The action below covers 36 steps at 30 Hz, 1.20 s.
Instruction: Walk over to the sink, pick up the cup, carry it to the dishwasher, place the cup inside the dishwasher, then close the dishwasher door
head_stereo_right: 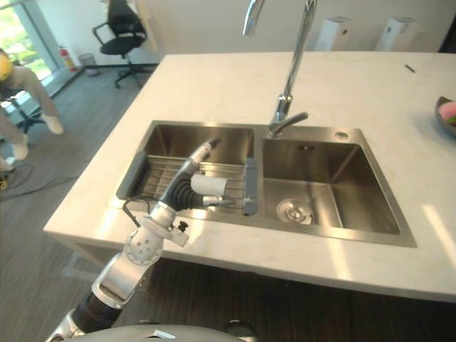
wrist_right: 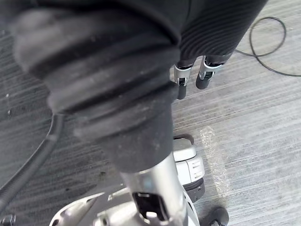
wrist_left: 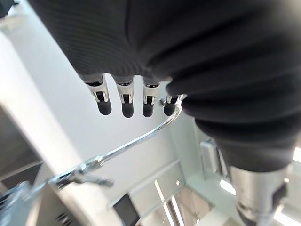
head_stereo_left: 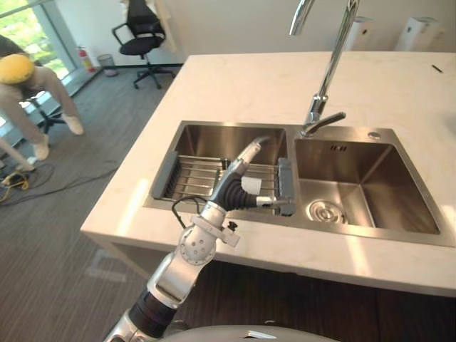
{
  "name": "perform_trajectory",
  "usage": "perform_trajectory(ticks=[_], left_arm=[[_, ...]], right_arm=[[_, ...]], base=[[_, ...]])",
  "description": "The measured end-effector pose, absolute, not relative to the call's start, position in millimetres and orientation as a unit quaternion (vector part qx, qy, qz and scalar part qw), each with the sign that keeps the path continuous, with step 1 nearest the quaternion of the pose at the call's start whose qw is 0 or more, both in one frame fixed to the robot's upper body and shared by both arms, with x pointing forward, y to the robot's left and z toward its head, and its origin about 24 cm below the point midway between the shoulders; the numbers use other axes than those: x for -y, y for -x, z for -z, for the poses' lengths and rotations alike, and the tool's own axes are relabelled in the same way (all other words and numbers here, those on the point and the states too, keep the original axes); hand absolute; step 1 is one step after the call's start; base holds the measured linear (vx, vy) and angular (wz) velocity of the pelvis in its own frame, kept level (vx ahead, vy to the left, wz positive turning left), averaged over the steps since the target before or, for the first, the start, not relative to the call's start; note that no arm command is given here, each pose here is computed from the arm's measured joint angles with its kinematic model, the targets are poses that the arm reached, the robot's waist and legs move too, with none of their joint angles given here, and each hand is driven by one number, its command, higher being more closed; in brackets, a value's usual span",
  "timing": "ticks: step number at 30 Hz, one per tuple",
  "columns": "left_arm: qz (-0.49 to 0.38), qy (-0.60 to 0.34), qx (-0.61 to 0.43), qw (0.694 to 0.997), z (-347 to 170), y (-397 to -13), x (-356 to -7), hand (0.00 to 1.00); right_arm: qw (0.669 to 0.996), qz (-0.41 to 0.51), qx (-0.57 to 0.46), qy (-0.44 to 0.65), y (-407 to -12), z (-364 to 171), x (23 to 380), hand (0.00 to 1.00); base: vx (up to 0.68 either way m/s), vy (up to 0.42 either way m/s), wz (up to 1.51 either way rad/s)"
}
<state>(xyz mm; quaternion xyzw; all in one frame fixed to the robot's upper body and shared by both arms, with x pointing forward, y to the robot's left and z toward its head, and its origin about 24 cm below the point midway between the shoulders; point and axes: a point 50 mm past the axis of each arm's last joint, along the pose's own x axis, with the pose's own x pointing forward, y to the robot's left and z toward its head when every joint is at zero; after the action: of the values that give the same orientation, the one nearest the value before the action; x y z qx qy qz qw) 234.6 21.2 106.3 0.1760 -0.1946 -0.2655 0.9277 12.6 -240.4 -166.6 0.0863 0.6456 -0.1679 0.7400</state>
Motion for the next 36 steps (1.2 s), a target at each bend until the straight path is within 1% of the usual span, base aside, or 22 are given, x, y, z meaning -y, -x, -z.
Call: perform_trajectory(ticks=[3, 6, 8, 10, 12, 16, 21, 26, 31, 36], left_arm=[[0.286, -0.253, 0.122, 0.916, -76.6, -239.7, -36.2, 0.0], [0.273, -0.328, 0.073, 0.901, -56.1, -248.5, -55.4, 0.0], [0.266, -0.369, 0.068, 0.888, -53.3, -254.7, -62.6, 0.0], [0.256, -0.417, 0.092, 0.867, -62.7, -263.1, -66.8, 0.0], [0.249, -0.442, 0.115, 0.854, -74.6, -272.1, -66.9, 0.0], [0.233, -0.463, 0.147, 0.843, -98.5, -292.7, -60.9, 0.0], [0.219, -0.468, 0.168, 0.84, -117.1, -307.0, -55.8, 0.0], [0.232, -0.502, 0.139, 0.822, -106.1, -318.2, -53.9, 0.0], [0.257, -0.553, 0.098, 0.787, -83.1, -319.6, -54.1, 0.0], [0.241, -0.584, 0.057, 0.773, -70.3, -324.8, -63.5, 0.0]], right_arm=[[0.743, 0.16, -0.644, -0.088, -17.6, 168.6, 231.6, 0.0], [0.745, 0.158, -0.645, -0.07, -19.5, 168.8, 230.7, 0.0], [0.746, 0.158, -0.643, -0.065, -21.5, 168.7, 230.5, 0.0], [0.747, 0.149, -0.645, -0.06, -22.1, 169.0, 228.8, 0.0], [0.748, 0.142, -0.646, -0.053, -23.9, 168.9, 229.1, 0.0], [0.751, 0.141, -0.644, -0.046, -26.4, 168.7, 229.3, 0.0], [0.754, 0.135, -0.642, -0.04, -30.2, 168.4, 229.3, 0.0], [0.756, 0.135, -0.639, -0.038, -29.1, 168.4, 229.3, 0.0], [0.76, 0.136, -0.634, -0.033, -25.6, 168.5, 228.9, 0.0], [0.76, 0.145, -0.632, -0.042, -19.6, 168.9, 227.4, 0.0]], base=[[0.03, 0.118, -0.11], [-0.02, 0.102, 0.0], [-0.02, 0.076, 0.05], [-0.04, 0.04, 0.02], [-0.04, 0.012, 0.02], [-0.01, 0.002, -0.05], [0.0, 0.011, -0.23], [0.0, 0.019, -0.18], [0.02, 0.016, -0.24], [0.01, 0.005, -0.14]])
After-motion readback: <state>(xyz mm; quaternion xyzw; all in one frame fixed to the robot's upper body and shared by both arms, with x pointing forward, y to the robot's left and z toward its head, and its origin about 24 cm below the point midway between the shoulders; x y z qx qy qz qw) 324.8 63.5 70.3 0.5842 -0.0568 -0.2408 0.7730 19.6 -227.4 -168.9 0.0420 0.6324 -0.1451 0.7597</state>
